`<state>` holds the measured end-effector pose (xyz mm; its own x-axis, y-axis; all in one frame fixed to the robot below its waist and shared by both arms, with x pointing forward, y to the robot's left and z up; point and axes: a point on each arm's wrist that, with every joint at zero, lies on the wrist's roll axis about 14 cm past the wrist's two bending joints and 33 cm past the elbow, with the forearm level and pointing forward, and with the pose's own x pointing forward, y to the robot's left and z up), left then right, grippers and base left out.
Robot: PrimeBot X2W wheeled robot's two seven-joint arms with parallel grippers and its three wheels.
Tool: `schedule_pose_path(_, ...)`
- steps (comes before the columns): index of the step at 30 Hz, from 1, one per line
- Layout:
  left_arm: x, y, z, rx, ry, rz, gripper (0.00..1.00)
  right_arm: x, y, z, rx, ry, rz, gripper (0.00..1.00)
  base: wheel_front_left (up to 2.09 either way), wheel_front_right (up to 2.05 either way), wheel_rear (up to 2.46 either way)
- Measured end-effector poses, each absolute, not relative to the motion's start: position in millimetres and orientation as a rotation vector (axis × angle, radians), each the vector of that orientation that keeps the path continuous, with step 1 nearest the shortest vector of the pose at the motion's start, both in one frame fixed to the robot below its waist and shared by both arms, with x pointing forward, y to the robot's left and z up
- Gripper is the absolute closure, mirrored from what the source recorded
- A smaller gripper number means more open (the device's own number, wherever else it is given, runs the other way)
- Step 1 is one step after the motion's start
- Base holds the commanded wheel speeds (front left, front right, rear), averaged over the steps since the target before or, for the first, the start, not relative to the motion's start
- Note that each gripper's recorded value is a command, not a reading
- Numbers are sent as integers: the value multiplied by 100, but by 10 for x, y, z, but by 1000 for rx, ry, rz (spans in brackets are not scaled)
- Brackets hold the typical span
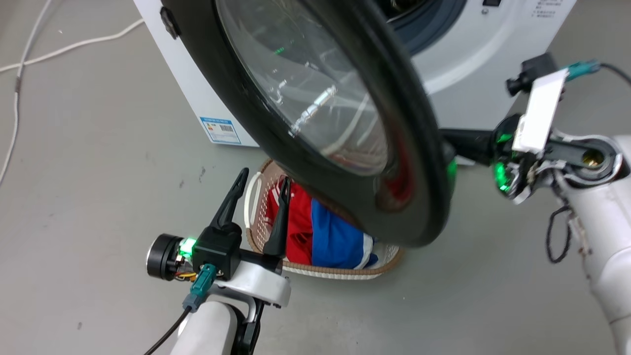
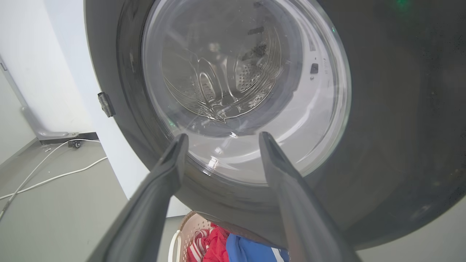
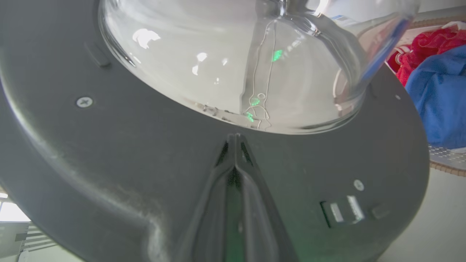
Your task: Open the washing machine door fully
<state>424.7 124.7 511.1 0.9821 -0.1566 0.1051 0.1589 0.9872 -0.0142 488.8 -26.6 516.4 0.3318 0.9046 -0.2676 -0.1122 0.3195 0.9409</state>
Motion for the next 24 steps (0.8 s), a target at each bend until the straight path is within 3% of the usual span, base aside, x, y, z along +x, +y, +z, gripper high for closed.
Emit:
schedule_pose_path(15, 3976, 1347, 5232, -23, -126, -141, 0, 4131, 287, 5291, 1048, 990, 1008, 100, 0, 0, 0)
schedule_pose_path(21, 3920, 1382, 5240, -25, -127, -133, 0, 4114, 277, 5391, 1119, 888, 979, 100, 0, 0, 0)
schedule_pose_path(24, 3902, 1379, 5242, -27, -127, -137, 0, 4281, 96, 5540, 1189, 729, 895, 100, 0, 0, 0)
